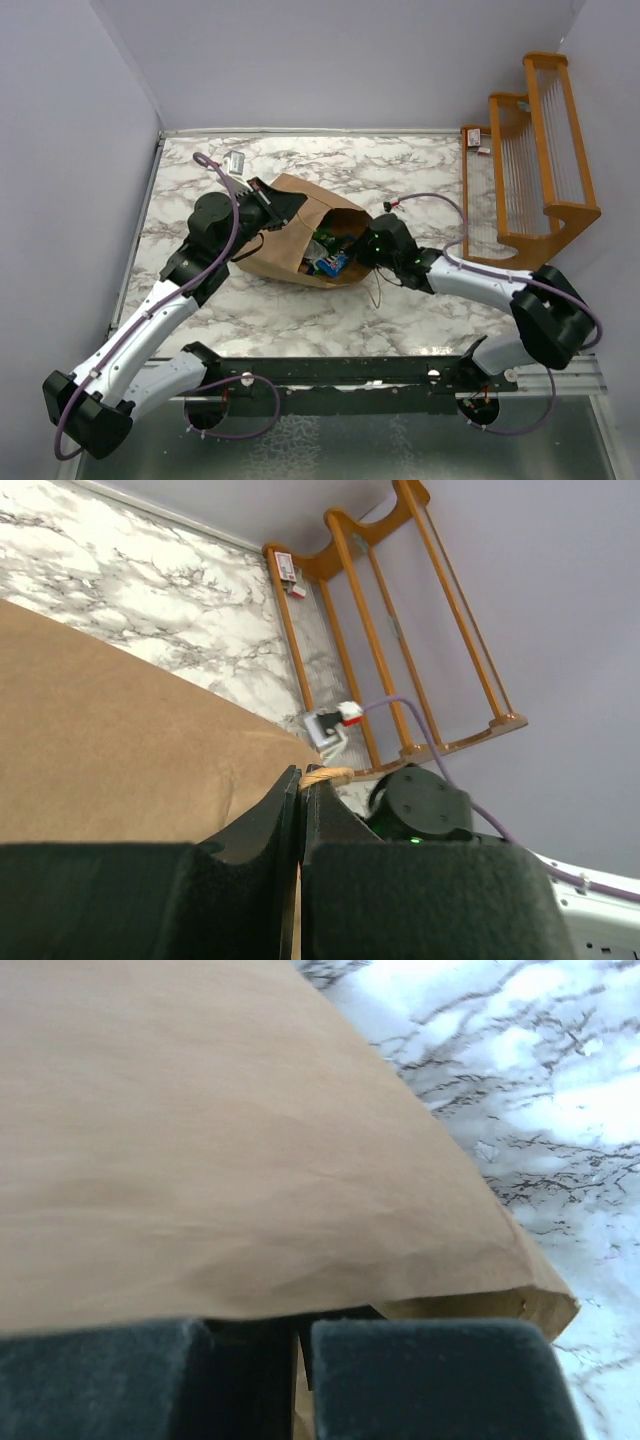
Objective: Take the snacks out of the paper bag
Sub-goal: Take out the snack from the paper bag.
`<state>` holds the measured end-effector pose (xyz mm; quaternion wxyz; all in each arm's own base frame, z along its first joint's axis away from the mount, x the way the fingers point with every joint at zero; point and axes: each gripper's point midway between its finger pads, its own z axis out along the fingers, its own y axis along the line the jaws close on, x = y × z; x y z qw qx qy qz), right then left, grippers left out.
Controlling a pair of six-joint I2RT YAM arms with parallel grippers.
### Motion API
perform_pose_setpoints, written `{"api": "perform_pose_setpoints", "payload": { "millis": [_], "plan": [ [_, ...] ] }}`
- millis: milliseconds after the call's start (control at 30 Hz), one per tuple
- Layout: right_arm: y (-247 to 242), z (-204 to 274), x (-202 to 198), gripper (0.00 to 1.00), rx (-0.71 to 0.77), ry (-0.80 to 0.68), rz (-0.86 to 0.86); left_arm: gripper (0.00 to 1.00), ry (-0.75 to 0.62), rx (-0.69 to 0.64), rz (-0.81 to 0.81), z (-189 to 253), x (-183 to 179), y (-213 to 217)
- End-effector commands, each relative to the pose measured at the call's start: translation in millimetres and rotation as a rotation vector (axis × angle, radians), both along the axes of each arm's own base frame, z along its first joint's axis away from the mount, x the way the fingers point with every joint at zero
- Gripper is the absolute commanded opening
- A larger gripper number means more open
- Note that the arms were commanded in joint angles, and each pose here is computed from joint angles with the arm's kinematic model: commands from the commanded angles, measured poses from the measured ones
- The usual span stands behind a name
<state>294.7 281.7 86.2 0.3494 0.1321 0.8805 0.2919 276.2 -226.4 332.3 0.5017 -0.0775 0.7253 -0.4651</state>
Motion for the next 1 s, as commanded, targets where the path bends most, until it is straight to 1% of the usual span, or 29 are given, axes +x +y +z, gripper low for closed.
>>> {"api": "perform_pose_setpoints", "payload": {
  "millis": [0,133,300,400,467,533,633,800,867,967],
  "plan": [
    [-0.7,46.8,-15.0,0.02,-0.025,-0.136,0.176,0.00,-0.013,0.034,0.037,1.6,5.8,5.5],
    [-6.0,77.6,-22.6,0.02,-0.032,-0.258,0.248,0.00,-0.007,0.026,0.036,0.6,7.6,3.9],
    [-10.6,95.5,-28.8,0.02,-0.043,-0.337,0.293,0.00,-0.033,-0.001,0.045,12.5,8.8,4.4],
    [-7.3,110.2,-31.8,0.02,-0.040,-0.378,0.338,0.00,-0.043,-0.017,0.098,24.1,12.2,12.8],
    [-3.9,126.2,-37.1,0.02,-0.036,-0.433,0.397,0.00,-0.051,-0.022,0.161,35.0,16.0,23.4],
    [-2.9,149.0,-44.2,0.02,-0.030,-0.535,0.459,0.00,-0.067,-0.013,0.228,45.7,20.6,35.1],
    [-8.0,179.7,-54.5,0.03,-0.026,-0.691,0.506,0.00,-0.112,0.001,0.248,63.3,20.7,40.7],
    [-29.6,221.3,-64.7,0.03,-0.067,-0.867,0.485,0.00,-0.146,0.033,0.270,72.8,18.5,48.4],
    [-42.9,235.9,-59.3,0.03,-0.108,-0.897,0.419,0.00,-0.151,0.037,0.274,74.0,16.7,50.4],
    [-69.8,253.5,-41.9,0.03,-0.190,-0.897,0.254,0.00,-0.165,0.037,0.266,77.8,13.7,50.7]
  ]
}}
